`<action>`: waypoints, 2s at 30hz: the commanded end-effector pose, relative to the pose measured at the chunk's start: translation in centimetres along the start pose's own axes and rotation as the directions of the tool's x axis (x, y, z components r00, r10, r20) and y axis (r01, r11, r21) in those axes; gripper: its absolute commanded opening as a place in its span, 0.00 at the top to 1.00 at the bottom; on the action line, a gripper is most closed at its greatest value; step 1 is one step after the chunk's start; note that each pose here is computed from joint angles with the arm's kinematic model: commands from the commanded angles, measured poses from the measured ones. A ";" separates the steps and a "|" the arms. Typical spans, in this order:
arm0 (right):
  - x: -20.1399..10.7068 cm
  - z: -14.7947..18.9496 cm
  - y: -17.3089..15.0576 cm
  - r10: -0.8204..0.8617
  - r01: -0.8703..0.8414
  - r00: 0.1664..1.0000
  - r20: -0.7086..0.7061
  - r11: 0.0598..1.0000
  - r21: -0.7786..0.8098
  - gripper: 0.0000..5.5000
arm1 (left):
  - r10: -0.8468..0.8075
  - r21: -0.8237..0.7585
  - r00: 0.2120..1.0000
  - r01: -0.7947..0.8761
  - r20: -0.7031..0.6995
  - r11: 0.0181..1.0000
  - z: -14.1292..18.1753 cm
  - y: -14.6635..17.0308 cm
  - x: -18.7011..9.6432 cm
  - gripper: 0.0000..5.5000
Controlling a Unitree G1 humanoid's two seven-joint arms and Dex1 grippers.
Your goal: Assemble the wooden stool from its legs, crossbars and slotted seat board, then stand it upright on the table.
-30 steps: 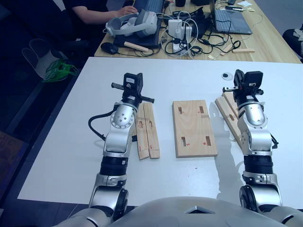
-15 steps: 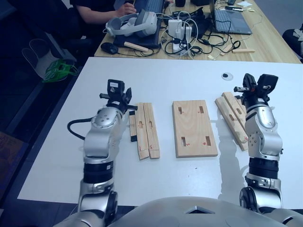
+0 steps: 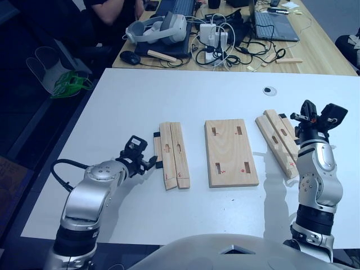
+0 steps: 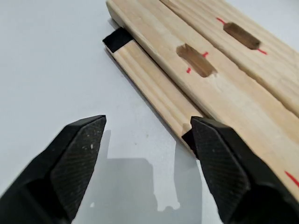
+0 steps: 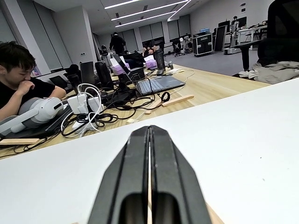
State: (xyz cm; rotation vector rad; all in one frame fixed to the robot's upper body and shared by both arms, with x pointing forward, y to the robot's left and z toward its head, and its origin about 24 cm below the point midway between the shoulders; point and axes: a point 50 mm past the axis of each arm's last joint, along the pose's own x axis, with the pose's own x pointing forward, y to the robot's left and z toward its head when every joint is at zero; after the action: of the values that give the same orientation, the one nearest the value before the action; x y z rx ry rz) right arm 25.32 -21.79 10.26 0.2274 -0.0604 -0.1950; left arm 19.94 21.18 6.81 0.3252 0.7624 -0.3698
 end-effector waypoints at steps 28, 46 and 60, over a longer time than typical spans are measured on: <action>-2.2 -1.7 1.3 -0.141 0.137 0.990 0.013 0.977 0.165 1.00 | -0.101 -0.005 0.991 0.101 -0.090 0.995 1.2 -0.7 1.6 0.30; -2.0 -1.6 1.8 -0.136 0.130 0.990 0.029 0.978 0.161 1.00 | -0.108 -0.300 0.978 0.049 -0.181 0.953 0.6 -0.3 3.5 0.49; -1.2 -1.5 1.3 -0.160 0.149 0.986 0.048 0.973 0.175 1.00 | -0.072 -0.239 0.982 0.030 -0.172 0.970 0.2 0.8 2.9 0.76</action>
State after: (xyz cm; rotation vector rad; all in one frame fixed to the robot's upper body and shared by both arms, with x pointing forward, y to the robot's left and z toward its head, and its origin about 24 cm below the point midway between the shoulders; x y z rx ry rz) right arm 24.15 -20.10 8.88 0.3764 -0.1062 -0.3542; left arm 22.84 20.57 5.62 0.0956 0.9433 -0.3185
